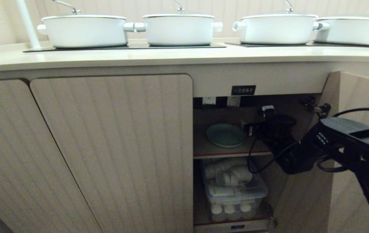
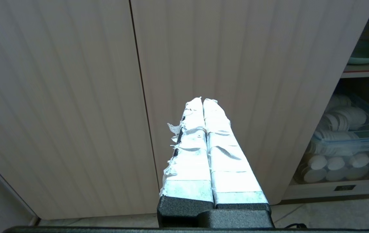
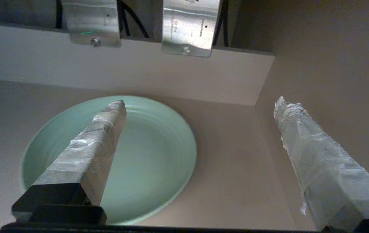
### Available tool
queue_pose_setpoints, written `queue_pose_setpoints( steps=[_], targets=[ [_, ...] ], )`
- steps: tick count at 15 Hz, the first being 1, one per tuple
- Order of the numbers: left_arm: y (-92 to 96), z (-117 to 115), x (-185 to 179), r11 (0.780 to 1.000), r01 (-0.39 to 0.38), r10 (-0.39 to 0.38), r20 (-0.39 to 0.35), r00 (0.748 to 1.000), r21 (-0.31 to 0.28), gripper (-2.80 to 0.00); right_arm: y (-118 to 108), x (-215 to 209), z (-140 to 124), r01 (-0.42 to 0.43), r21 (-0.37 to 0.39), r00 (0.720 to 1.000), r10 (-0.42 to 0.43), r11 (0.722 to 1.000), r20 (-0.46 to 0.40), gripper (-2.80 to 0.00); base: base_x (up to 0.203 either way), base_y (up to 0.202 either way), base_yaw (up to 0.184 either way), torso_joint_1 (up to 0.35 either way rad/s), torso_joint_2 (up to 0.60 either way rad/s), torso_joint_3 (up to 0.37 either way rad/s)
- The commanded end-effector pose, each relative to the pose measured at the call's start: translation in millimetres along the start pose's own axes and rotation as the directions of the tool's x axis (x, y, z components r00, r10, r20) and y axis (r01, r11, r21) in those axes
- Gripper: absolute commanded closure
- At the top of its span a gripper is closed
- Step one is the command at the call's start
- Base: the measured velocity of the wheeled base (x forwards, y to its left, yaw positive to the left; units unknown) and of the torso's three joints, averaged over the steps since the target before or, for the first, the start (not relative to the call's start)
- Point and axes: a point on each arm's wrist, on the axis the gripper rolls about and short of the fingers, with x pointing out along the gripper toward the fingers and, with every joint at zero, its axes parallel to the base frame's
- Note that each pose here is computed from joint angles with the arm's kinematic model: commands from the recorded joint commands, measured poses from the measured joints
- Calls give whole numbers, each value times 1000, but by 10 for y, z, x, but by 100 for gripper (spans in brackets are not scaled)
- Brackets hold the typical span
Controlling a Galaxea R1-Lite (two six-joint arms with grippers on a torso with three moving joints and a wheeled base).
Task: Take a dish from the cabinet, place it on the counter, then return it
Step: Take the plate from the cabinet
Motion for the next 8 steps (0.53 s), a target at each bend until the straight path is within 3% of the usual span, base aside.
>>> queue_pose_setpoints(
  steps=[1,8],
  targets=[
    [0,0,0,1000,0,0,0,1000,0,0,-11,49,-43,4,0,1000,-4,1000,5,-280,0,0,0,0,0,0],
    [0,0,0,1000,1,-1,0,1000,0,0,16,116,-139,-30,-4,999,30,1000,-35,-280,0,0,0,0,0,0]
  ],
)
